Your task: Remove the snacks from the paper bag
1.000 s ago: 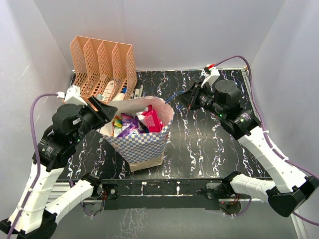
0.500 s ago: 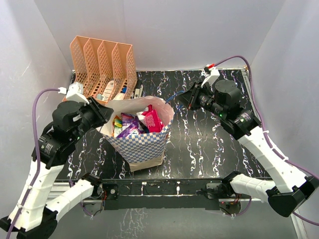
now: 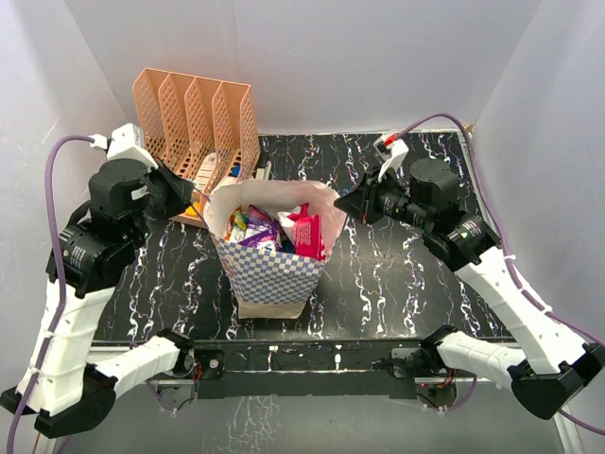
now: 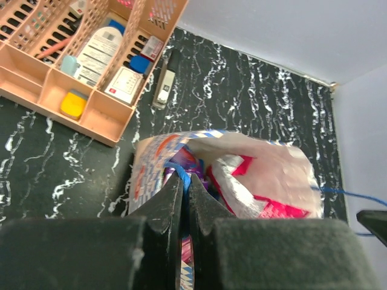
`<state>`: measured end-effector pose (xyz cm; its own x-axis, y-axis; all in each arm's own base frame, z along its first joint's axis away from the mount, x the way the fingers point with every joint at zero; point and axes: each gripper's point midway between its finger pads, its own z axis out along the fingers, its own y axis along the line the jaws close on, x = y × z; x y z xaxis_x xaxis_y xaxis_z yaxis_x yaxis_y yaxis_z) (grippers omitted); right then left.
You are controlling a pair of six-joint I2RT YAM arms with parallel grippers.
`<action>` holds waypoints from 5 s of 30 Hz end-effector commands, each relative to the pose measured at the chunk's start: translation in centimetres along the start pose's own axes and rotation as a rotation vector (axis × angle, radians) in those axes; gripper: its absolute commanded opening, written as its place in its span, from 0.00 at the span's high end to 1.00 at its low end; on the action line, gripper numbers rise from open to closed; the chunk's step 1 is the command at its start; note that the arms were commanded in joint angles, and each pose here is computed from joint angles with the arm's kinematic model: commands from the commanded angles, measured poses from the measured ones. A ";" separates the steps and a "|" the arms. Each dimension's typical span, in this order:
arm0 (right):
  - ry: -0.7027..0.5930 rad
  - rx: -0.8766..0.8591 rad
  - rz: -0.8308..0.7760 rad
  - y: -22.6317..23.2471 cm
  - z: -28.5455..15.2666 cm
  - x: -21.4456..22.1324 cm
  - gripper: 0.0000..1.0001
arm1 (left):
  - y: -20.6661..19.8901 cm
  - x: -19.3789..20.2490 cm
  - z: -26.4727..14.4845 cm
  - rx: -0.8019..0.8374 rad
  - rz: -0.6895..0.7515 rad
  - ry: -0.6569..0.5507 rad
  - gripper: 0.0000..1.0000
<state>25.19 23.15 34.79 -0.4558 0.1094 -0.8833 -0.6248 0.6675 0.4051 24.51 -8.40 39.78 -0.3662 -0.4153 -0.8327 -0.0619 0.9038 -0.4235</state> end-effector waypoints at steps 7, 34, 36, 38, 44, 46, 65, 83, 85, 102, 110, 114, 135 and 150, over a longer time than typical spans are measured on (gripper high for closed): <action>0.021 -0.357 -0.005 5.9 -0.6 1.8 0.92 | -2.8 -8.2 -1.5 0.055 0.032 -0.241 1.00; 0.228 -0.100 0.198 0.6 -2.2 12.6 0.79 | -9.8 -3.3 -4.8 0.607 0.110 -0.158 1.00; 0.248 0.059 0.160 -1.9 -3.4 13.2 0.72 | -9.4 -2.5 -4.5 0.597 0.087 -0.138 1.00; 0.231 0.265 0.114 -5.0 -5.2 12.5 0.60 | -8.8 -2.0 -4.1 0.564 0.074 -0.115 1.00; 0.152 0.423 0.013 -6.2 -8.7 7.8 0.13 | -8.4 -2.0 -3.8 0.513 0.074 -0.078 1.00; 0.110 0.416 -0.043 -5.7 -8.9 5.4 0.04 | -8.0 -2.3 -3.6 0.479 0.068 -0.077 1.00; 0.392 -0.208 0.092 6.2 2.9 9.5 0.05 | -8.3 -1.3 -2.3 0.460 0.046 -0.007 1.00; 0.324 -0.271 0.460 8.2 7.0 15.0 0.25 | -8.3 0.8 -2.5 0.516 -0.007 0.026 1.00; 0.278 -0.243 0.452 8.7 7.3 14.9 0.32 | -8.7 1.8 -2.9 0.560 -0.012 0.060 1.00; 0.154 -0.134 0.404 9.4 4.9 8.7 0.87 | -10.6 6.1 -7.3 0.869 0.135 0.205 1.00; 0.078 -0.066 0.321 9.0 4.7 5.0 0.93 | -10.2 6.2 -7.4 0.868 0.134 0.173 1.00; 0.048 -0.118 0.350 10.5 4.5 3.0 0.93 | -10.2 5.6 -7.3 0.849 0.124 0.150 1.00; -0.358 -0.377 0.267 17.0 -3.9 -12.5 0.93 | -8.6 5.9 -4.3 0.681 0.064 0.168 1.00; -0.651 0.715 0.048 -5.3 -14.3 -8.7 0.93 | -9.0 3.7 -5.4 0.683 0.105 0.111 1.00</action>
<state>20.31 14.82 50.66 -0.0199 0.5956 -0.8031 -0.4263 0.7215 0.5456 19.30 -17.72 39.72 -0.4954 -0.2738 -0.8244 0.5147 0.6719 -0.5325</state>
